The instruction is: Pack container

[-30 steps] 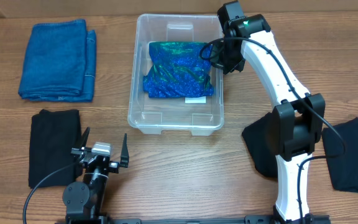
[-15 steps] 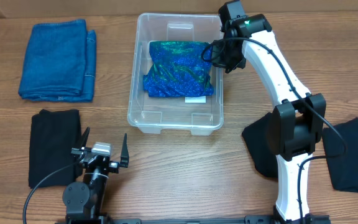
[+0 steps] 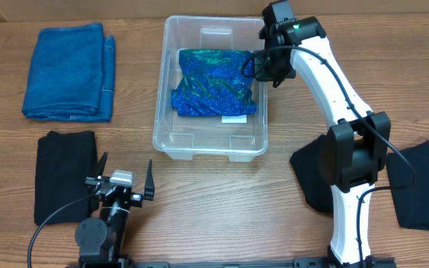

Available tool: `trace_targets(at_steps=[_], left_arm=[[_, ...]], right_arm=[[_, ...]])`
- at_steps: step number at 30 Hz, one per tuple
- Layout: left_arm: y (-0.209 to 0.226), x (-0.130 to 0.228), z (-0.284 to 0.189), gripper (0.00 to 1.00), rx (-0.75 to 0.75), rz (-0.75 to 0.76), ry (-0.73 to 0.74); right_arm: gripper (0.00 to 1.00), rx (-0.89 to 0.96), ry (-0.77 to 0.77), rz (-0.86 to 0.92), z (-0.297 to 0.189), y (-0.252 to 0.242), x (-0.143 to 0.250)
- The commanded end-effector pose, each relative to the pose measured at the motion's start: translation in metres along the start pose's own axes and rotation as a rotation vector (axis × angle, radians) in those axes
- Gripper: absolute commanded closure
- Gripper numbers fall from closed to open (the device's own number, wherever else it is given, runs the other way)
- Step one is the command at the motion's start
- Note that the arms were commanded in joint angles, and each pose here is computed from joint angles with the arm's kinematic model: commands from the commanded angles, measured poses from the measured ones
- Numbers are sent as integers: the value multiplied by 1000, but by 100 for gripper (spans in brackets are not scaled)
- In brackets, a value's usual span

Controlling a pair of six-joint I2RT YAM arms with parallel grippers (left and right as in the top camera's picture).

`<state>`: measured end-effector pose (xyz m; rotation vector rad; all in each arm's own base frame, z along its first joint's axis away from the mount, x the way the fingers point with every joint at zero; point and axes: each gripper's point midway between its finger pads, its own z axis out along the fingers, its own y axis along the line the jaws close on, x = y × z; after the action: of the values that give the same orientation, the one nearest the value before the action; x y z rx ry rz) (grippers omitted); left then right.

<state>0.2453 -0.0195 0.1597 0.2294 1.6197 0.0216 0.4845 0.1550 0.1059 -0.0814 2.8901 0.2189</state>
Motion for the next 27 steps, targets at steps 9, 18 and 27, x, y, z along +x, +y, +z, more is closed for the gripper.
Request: trace_targets(at_steps=[9,18,27], left_arm=[[2,1,0,0,-12,14,-1],[2,1,0,0,-12,14,-1],[2,1,0,0,-12,14,-1]], right_arm=[[82,7,-13,-135,-5,-5,-3],[82,7,-13,-155,-5,-4,-3],[82,-4,-21,-34,-5,-2,-5]])
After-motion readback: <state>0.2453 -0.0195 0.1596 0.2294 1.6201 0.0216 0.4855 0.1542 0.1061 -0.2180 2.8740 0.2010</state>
